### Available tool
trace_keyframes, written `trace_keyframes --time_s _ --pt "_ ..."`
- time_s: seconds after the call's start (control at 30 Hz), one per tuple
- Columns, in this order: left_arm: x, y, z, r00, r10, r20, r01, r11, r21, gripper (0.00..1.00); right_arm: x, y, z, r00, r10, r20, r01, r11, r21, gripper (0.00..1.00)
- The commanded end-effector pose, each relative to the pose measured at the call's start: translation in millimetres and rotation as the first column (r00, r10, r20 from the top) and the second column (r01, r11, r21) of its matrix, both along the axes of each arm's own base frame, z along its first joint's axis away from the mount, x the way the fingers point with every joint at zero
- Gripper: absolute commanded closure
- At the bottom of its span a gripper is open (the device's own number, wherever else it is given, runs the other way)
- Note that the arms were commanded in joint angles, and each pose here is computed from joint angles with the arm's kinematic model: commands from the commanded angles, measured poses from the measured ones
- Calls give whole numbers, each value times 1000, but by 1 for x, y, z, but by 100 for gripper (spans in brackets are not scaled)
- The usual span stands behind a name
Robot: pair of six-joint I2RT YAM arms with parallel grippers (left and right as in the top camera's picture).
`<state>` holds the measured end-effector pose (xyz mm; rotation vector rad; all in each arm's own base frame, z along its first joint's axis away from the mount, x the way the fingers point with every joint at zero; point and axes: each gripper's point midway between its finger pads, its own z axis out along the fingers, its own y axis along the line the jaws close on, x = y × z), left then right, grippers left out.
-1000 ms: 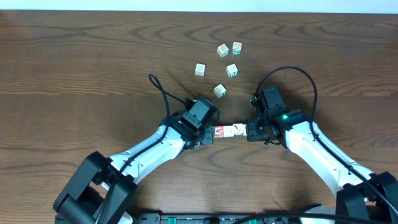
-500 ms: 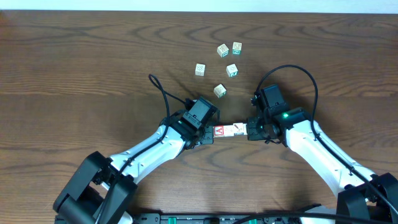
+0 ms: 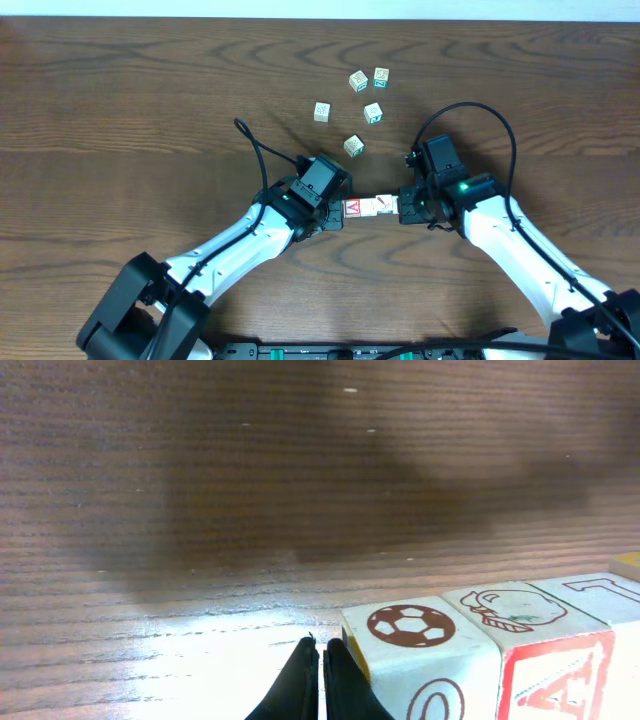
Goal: Lift 5 blocks
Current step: 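Keep pressing the row ends inward with both closed grippers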
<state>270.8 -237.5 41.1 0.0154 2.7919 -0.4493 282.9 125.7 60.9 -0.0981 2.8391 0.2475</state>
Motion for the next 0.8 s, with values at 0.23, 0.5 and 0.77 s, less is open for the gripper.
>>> trace_keyframes --time_s 0.23,0.5,0.77 --pt "-9 -55 54 990 -137 47 144 963 -230 93 -9 68 47 987 159 35 -161 939 303 99" --pt "-9 -55 60 989 -136 60 147 960 -239 93 -9 68 55 986 158 53 -167 937 307 99" --pt "-8 -56 67 988 -135 75 150 957 -248 93 -10 68 62 985 158 72 -172 934 312 99"
